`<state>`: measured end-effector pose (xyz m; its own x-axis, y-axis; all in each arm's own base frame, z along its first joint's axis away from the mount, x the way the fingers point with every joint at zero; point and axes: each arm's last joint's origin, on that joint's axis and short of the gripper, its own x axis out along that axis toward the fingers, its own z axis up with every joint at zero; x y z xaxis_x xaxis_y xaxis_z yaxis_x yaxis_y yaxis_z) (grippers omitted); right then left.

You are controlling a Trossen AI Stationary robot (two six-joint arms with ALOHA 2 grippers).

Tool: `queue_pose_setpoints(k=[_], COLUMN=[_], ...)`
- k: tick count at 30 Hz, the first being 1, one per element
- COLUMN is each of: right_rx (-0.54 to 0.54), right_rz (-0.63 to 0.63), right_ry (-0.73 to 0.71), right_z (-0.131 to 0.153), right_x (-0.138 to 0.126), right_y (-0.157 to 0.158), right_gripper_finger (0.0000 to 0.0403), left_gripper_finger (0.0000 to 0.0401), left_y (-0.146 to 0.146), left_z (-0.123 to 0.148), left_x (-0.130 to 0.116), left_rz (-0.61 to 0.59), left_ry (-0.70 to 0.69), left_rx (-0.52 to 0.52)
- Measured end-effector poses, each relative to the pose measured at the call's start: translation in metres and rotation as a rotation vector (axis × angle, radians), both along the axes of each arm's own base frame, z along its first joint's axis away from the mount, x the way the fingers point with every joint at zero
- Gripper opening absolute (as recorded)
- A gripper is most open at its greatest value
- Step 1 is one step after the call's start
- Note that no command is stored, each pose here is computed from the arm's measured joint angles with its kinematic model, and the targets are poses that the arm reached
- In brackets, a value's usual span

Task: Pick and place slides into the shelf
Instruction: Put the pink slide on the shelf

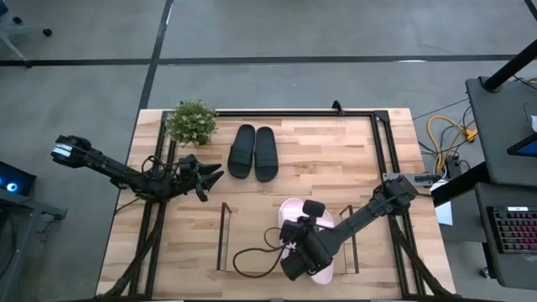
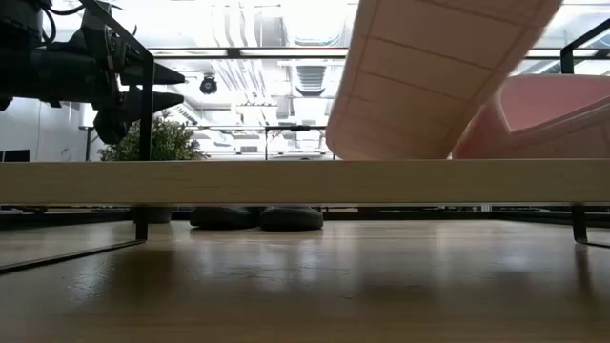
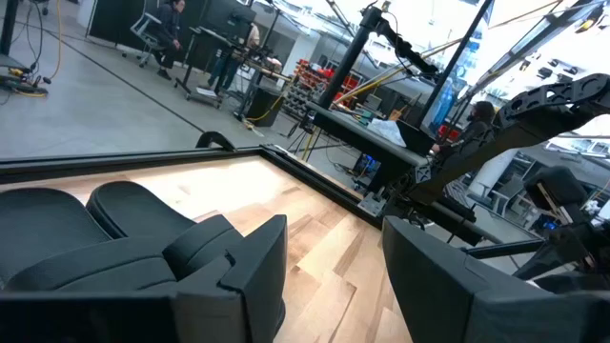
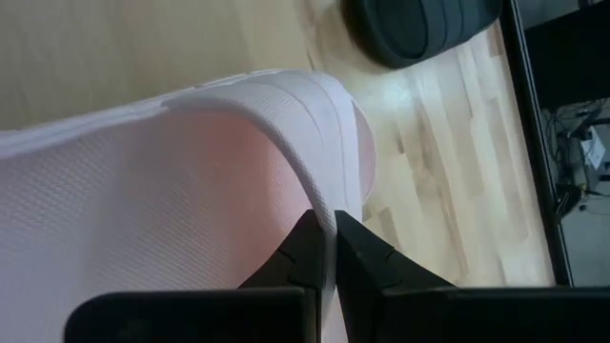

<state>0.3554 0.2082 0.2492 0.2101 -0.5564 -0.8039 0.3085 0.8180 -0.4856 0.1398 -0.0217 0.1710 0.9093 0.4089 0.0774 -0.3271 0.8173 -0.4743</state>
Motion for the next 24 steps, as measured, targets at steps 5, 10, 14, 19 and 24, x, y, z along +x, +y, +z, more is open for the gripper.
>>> queue_pose_setpoints(k=[5,10,14,19,24], right_rx=[-0.016,-0.039,-0.051,-0.051,-0.048], right_rz=[0.007,0.016,0.028,0.06,0.076], right_ry=[0.023,0.044,0.067,0.099,0.114], right_z=[-0.013,-0.025,-0.031,-0.037,-0.039], right_x=[0.003,0.005,0.005,0.004,0.002], right_y=[0.005,0.009,0.012,0.019,0.023], right_gripper_finger=[0.0008,0.0008,0.0008,0.0008,0.0008], left_gripper_finger=[0.016,0.016,0.016,0.016,0.016], left_y=[0.0,0.0,0.0,0.0,0.0], left_z=[0.0,0.0,0.0,0.0,0.0], left_x=[0.0,0.0,0.0,0.0,0.0], left_rz=[0.0,0.0,-0.001,-0.001,0.0], left_ry=[0.0,-0.002,0.0,0.0,0.005], left_rx=[0.0,-0.001,0.0,0.0,0.011])
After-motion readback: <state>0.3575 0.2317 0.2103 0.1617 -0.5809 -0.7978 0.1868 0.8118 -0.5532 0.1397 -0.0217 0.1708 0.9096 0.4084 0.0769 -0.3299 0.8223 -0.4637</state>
